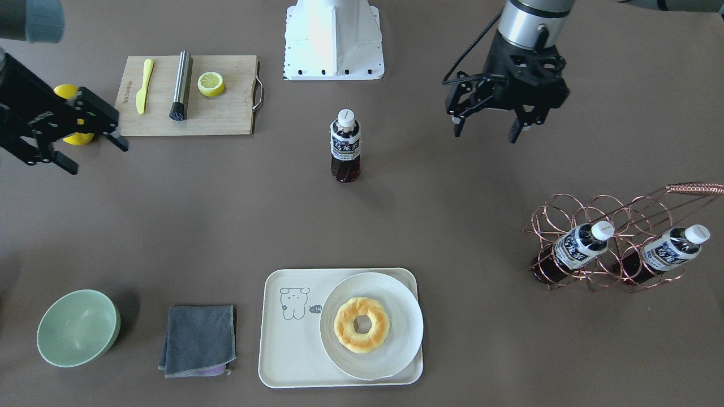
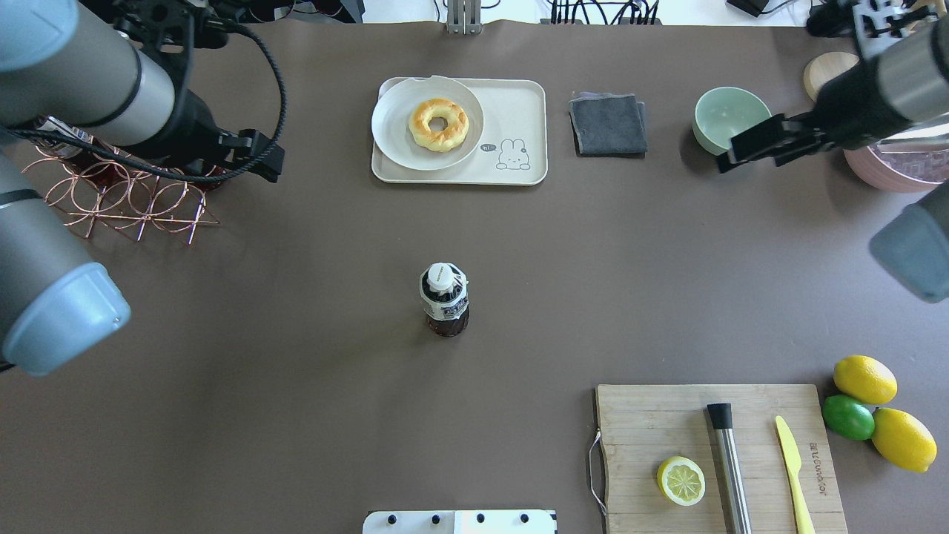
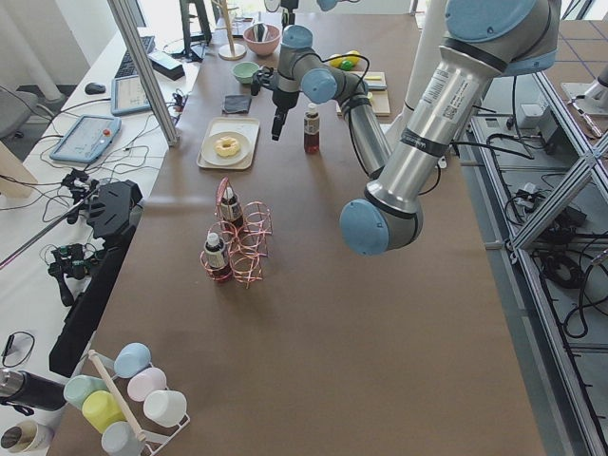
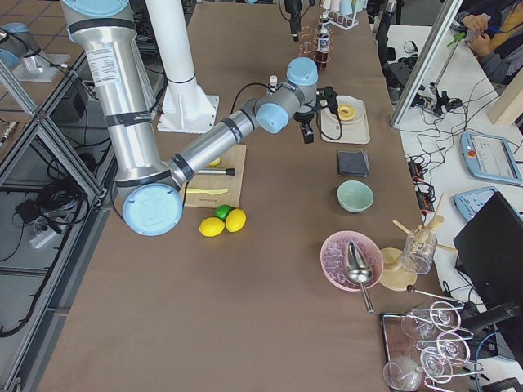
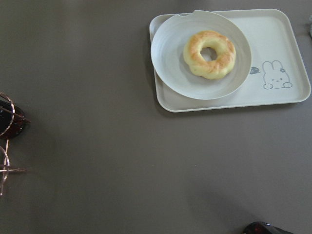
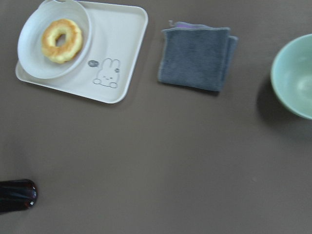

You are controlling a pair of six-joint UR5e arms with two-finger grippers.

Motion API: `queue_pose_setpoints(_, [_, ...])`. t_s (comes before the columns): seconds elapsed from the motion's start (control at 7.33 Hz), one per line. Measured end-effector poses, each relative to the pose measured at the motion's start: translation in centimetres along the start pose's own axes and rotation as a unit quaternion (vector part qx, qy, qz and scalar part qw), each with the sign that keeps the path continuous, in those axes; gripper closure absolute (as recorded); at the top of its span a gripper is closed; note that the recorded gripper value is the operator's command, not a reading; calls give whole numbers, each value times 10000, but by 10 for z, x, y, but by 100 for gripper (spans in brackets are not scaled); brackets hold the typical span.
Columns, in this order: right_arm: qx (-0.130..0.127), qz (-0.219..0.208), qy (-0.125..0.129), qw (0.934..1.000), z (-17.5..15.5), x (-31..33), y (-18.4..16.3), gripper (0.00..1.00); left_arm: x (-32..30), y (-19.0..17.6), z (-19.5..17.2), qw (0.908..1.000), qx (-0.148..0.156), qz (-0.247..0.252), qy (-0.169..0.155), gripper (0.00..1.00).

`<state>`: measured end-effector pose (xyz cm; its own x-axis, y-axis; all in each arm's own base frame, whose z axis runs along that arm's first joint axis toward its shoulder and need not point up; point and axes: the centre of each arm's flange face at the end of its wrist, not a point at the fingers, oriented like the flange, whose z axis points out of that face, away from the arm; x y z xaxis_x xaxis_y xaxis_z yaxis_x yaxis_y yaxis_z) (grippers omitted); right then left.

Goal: Place tea on tray
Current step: 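Reach the right gripper down to the standing tea bottle while left arm retracts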

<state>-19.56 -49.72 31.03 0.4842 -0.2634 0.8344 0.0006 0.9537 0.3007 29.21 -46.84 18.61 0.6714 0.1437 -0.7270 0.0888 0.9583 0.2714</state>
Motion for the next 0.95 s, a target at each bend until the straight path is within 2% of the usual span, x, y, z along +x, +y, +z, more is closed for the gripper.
queue_pose_setpoints(0.27, [218,178,-82,9996,40,-113,-6,2,-99,-10,-2,9993,-136,358,-35,3])
queue_pose_setpoints(0.41, [239,278,-81,9993,49,-155,-4,2,-154,-6,0,9982,-191,559,-50,3])
queue_pose_setpoints(0.55, [231,417,-15,9989,55,-200,2,2,-202,-1,2,9975,-197,678,-69,3])
queue_pose_setpoints(0.95, [185,917,306,9951,64,-313,24,4,-313,21,10,9953,-251,922,169,3])
